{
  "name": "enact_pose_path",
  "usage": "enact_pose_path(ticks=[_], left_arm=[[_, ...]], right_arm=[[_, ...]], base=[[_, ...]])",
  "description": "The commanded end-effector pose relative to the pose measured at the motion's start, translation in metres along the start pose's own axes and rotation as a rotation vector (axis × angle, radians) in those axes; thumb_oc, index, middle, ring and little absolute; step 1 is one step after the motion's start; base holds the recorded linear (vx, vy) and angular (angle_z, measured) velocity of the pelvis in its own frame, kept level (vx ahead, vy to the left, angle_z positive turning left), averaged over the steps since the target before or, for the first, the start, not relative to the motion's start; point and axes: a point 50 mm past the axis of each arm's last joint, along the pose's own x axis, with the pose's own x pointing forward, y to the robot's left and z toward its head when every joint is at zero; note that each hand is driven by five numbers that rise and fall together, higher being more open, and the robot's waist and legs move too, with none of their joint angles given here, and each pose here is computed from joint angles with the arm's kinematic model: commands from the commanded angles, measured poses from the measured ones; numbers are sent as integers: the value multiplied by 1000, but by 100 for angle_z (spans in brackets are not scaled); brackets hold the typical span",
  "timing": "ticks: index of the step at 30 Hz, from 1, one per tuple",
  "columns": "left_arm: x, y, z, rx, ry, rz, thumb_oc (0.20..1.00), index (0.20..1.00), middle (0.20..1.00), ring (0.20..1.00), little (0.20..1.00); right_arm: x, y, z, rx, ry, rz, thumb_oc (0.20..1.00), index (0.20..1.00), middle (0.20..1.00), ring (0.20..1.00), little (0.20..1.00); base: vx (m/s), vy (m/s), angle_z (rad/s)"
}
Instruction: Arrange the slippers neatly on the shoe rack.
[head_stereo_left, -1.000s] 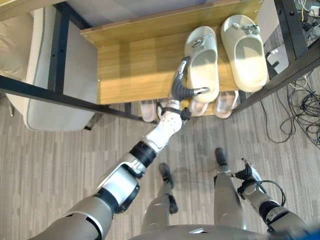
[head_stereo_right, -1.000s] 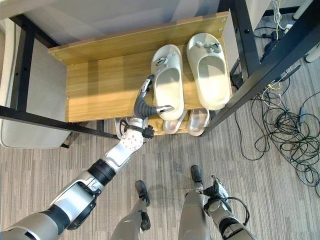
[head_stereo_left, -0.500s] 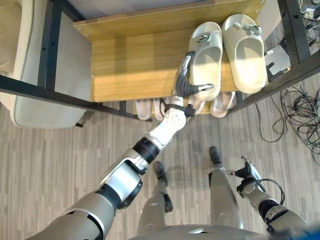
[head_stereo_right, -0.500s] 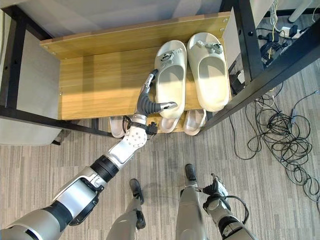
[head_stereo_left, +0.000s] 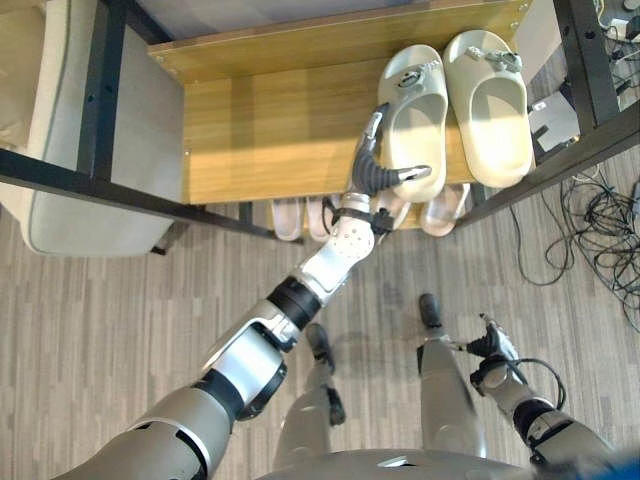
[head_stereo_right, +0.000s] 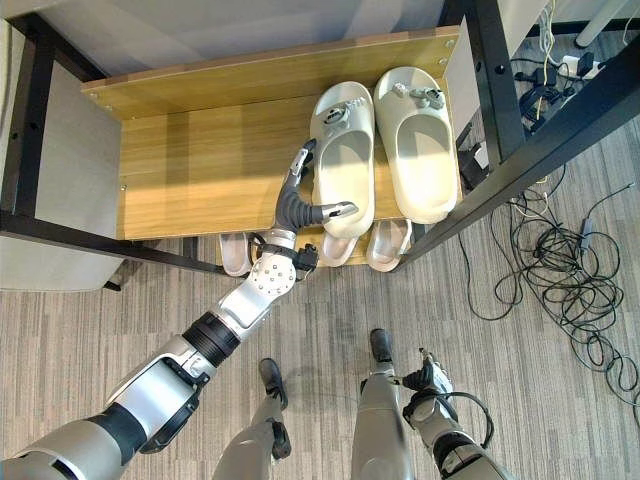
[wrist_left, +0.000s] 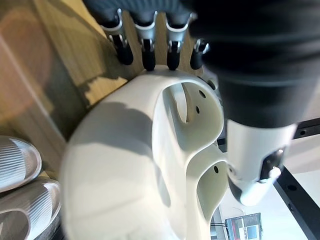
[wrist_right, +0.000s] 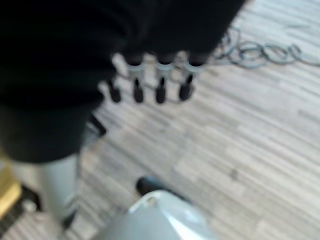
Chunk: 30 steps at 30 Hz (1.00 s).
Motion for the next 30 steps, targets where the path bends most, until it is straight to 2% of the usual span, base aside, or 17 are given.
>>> enact_pose_path(ticks=[1, 15, 30], left_arm=[[19, -36, 58, -91, -200, -128, 1000, 1000, 1000, 1000, 1000], [13, -49, 59, -106, -204, -211, 1000, 1000, 1000, 1000, 1000], [26, -48, 49, 58, -178, -208, 1000, 1000, 1000, 1000, 1000]], right_arm=[[5, -11, -1, -16, 6, -35, 1000, 1000, 1000, 1000, 1000], [6, -10, 2, -29, -3, -21, 1000, 1000, 1000, 1000, 1000], [7, -12, -1, -65, 2, -20, 1000, 1000, 1000, 1000, 1000]], base=[[0, 0, 0], [0, 0, 0], [2, -2, 0]])
